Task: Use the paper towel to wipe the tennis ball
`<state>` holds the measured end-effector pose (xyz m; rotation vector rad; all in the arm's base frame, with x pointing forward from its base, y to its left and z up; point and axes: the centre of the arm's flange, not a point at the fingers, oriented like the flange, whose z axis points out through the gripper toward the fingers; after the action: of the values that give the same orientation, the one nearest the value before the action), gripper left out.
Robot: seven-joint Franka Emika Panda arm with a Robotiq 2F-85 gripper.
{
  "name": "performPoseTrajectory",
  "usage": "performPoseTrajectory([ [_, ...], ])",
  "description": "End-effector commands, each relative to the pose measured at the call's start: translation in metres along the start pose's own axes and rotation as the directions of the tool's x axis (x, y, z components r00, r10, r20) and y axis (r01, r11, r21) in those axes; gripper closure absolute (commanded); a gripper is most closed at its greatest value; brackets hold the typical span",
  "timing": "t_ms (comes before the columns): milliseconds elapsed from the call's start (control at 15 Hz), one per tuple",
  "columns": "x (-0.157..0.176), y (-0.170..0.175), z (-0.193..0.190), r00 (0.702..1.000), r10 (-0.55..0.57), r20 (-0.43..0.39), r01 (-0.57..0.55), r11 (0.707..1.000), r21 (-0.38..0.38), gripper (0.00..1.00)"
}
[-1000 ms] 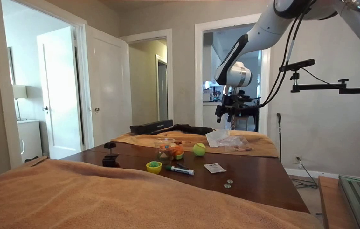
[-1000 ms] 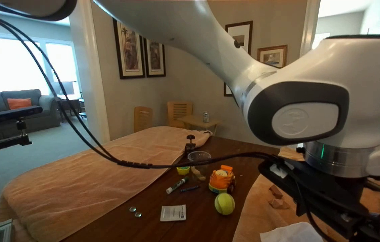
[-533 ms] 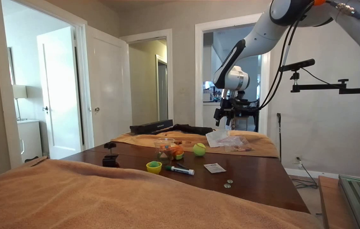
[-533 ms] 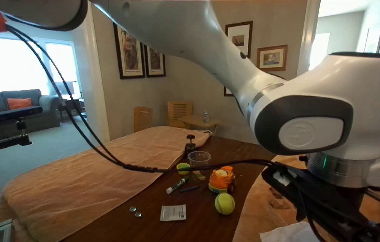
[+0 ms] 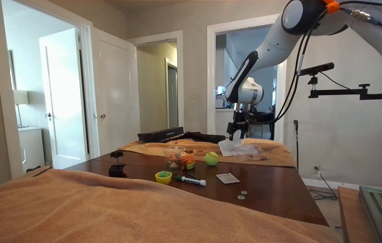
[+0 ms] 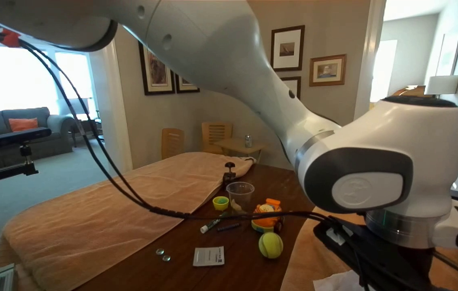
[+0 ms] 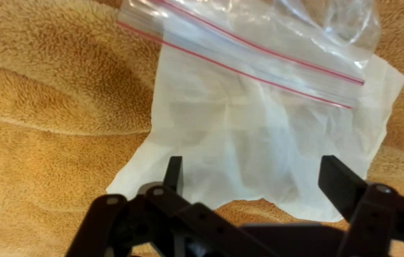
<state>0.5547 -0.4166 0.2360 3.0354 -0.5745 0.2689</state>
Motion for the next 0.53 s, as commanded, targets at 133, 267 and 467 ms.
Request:
performPoseTrajectory([
  [133,0.012,-0.006,0.018,0.999,0.004,-0.032,-0.005,0.999,-0.053,0.48],
  [267,0.013,-0.011,0.018,0.999,-0.004,-0.042,0.001,0.998,-0.056,0.62],
  [467,0.012,-0.020,0.008,0.998,-0.025,-0.065,0.021,0.998,-0.061,0.84],
])
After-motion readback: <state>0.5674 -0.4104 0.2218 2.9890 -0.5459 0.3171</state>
